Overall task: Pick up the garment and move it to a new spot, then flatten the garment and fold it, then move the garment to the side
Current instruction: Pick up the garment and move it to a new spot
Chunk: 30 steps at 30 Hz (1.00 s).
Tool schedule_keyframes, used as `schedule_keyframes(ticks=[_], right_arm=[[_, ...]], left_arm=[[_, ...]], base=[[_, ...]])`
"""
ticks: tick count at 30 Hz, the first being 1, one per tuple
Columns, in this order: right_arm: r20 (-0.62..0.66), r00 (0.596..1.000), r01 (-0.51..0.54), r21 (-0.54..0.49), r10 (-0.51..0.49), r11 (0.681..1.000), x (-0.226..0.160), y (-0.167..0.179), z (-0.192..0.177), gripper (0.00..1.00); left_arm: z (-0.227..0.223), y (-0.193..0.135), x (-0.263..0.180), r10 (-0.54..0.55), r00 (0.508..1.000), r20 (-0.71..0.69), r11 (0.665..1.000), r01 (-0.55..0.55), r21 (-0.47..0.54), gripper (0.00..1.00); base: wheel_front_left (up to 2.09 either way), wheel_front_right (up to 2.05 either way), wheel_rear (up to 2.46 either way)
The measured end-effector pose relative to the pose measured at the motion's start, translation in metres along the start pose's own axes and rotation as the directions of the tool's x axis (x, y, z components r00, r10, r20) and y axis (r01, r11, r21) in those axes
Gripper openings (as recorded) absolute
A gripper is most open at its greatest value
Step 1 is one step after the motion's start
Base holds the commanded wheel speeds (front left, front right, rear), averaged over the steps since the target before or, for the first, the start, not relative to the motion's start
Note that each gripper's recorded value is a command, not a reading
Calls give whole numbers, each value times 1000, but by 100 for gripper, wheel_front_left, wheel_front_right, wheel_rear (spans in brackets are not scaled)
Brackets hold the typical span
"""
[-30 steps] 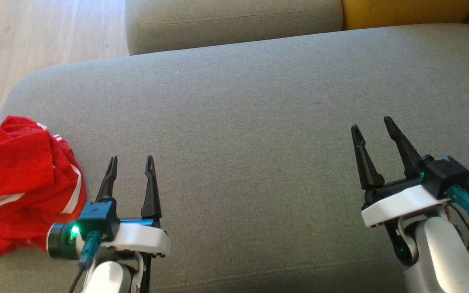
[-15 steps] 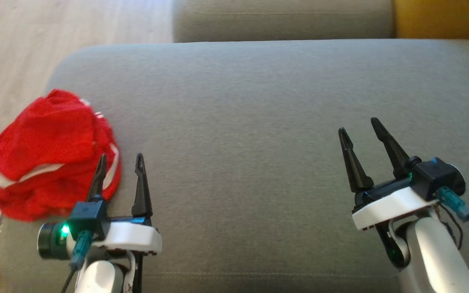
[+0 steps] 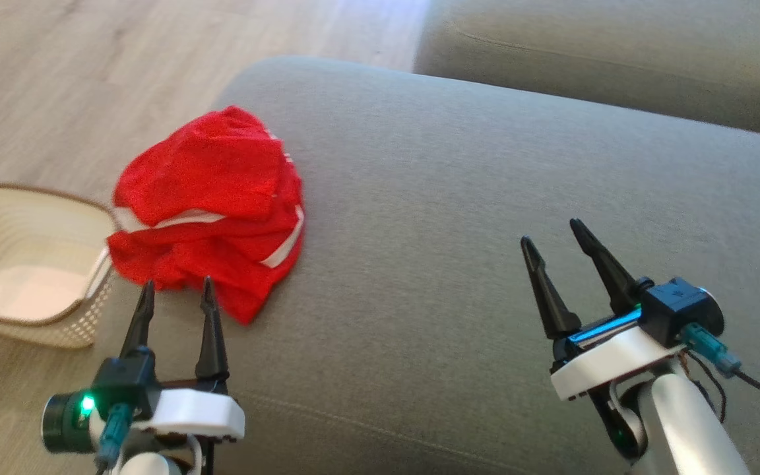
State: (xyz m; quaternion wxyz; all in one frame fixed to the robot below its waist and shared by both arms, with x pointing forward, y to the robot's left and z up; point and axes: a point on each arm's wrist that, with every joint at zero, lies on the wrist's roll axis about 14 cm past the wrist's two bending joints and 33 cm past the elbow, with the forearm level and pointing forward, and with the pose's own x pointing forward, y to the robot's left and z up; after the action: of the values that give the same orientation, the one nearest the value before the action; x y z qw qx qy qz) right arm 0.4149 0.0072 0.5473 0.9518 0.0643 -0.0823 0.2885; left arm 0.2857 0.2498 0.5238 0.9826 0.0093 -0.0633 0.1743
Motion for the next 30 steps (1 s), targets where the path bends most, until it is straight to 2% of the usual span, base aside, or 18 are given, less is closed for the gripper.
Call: schedule_keyframes(ticks=[7,14,22,30], right_arm=[[-3,994,-112,25,112,993,15,39,-3,100],[-9,989,-144,33,145,989,16,51,-5,100],[-30,991,-130,39,131,991,10,46,-13,100],[-48,997,-68,14,68,998,15,16,-28,100]], left_arm=[[-1,36,-24,104,995,-9,994,-103,18,100],[-1,52,-34,154,988,-8,988,-154,20,100],[5,58,-28,167,986,10,985,-168,33,100],[-3,53,4,120,993,-19,991,-118,69,100]], base=[[0,0,0],[0,0,0],[0,0,0],[0,0,0]])
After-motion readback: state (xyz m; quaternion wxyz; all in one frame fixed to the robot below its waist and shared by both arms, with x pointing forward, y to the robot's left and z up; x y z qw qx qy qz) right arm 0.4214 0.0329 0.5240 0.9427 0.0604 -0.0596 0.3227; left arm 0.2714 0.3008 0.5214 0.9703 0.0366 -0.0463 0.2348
